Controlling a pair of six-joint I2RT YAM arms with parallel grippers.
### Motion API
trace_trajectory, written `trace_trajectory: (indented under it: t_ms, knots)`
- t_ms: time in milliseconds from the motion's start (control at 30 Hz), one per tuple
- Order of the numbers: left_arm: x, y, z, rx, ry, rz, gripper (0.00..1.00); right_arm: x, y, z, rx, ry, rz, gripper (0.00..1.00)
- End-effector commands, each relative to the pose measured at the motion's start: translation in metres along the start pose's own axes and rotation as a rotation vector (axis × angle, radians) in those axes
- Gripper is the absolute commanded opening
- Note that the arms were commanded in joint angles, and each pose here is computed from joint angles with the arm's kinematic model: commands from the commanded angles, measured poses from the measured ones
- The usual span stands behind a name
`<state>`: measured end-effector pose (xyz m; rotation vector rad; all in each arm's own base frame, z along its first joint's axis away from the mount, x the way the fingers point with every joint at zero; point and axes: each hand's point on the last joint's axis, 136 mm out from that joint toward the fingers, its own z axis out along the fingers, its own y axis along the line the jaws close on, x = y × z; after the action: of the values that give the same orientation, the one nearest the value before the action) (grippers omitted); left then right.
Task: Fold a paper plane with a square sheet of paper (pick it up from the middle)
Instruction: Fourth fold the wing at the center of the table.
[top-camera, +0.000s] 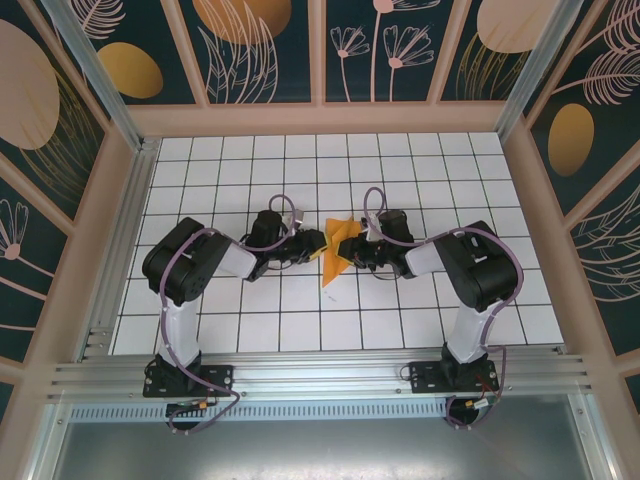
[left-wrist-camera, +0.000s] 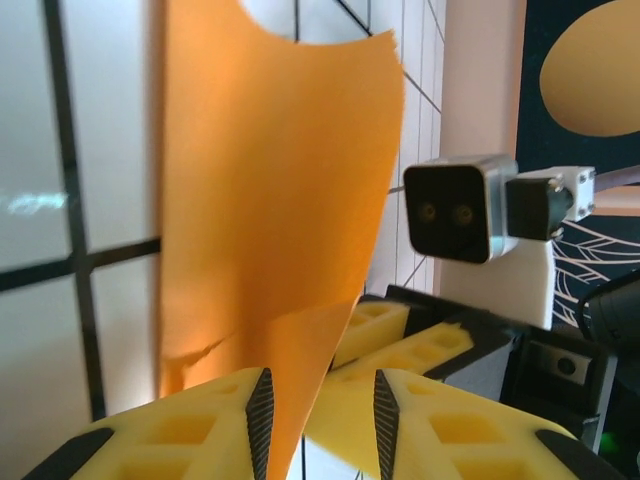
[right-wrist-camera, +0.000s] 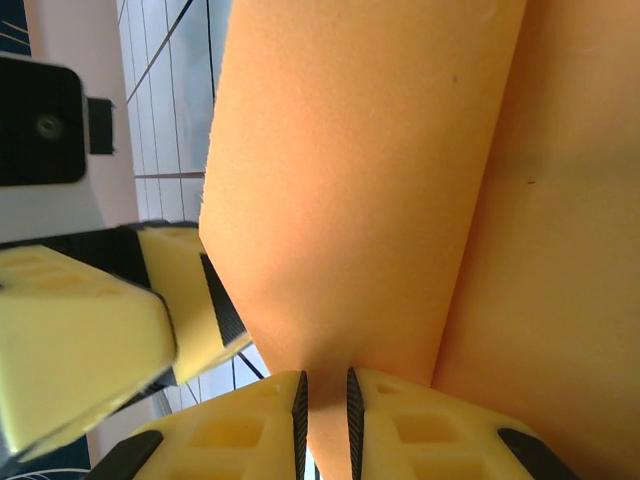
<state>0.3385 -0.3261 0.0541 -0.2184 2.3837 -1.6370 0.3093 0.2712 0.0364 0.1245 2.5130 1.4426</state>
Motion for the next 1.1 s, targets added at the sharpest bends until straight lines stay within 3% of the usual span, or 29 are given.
trace_trajectory:
  t_ms: [0, 400, 733, 933, 1067]
  knots:
    - [-0.006, -0.006, 0.005, -0.030, -0.001, 0.075, 0.36, -0.004, 0.001, 0.001, -0.003, -0.005, -0.022, 0.22]
    - [-0.003, -0.005, 0.020, -0.045, 0.053, 0.107, 0.36, -0.005, -0.001, 0.001, 0.004, -0.003, -0.020, 0.22]
    - [0.001, 0.013, 0.021, -0.109, 0.066, 0.113, 0.23, -0.004, 0.000, 0.000, 0.006, -0.002, -0.018, 0.22]
    - [-0.001, 0.015, 0.022, -0.130, 0.065, 0.127, 0.05, -0.006, 0.008, -0.005, -0.006, -0.014, -0.035, 0.24]
    - [-0.002, 0.018, 0.022, -0.147, 0.068, 0.134, 0.00, -0.010, 0.014, -0.015, -0.002, -0.044, -0.056, 0.27]
